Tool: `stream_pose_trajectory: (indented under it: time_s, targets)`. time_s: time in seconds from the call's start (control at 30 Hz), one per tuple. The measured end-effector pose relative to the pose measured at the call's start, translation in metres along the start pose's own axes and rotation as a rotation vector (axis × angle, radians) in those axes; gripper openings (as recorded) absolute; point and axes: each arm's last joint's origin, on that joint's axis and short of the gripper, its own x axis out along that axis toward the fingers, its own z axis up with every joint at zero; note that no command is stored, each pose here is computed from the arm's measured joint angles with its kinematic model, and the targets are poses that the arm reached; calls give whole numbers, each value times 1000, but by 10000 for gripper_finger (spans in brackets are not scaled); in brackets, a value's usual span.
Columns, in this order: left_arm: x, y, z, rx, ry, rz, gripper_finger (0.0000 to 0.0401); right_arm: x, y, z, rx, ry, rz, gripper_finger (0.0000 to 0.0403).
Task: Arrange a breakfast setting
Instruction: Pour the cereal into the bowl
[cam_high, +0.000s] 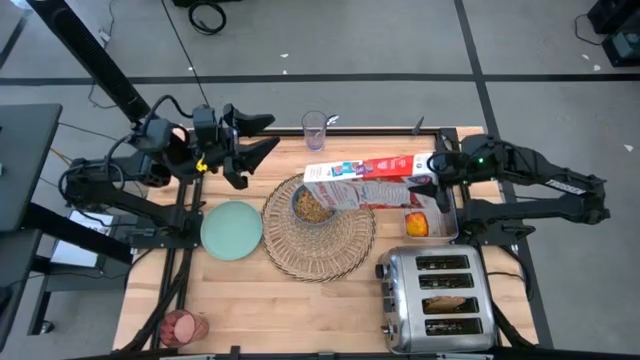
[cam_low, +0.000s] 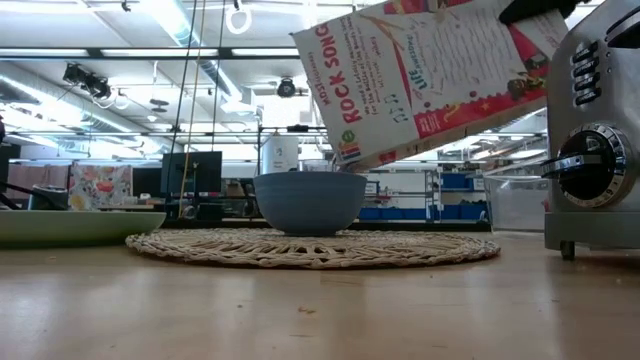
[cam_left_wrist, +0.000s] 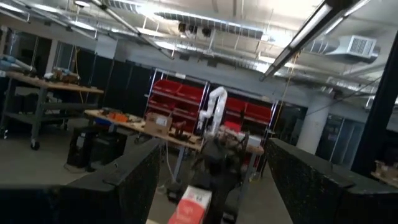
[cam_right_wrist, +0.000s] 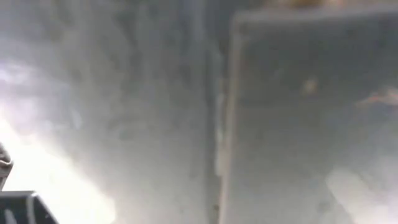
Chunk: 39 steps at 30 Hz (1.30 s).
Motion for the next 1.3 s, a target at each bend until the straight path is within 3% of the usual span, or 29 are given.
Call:
stream_pose_trajectory:
  time_s: [0.6, 1.3]
  targets:
    - [3, -9, 0, -64, -64, -25, 293, 3, -3, -64, 19, -176, 11, 231]
    - [6, -15, -13, -62, -4, 53, 293, -20, -1, -68, 48, -362, 33, 229]
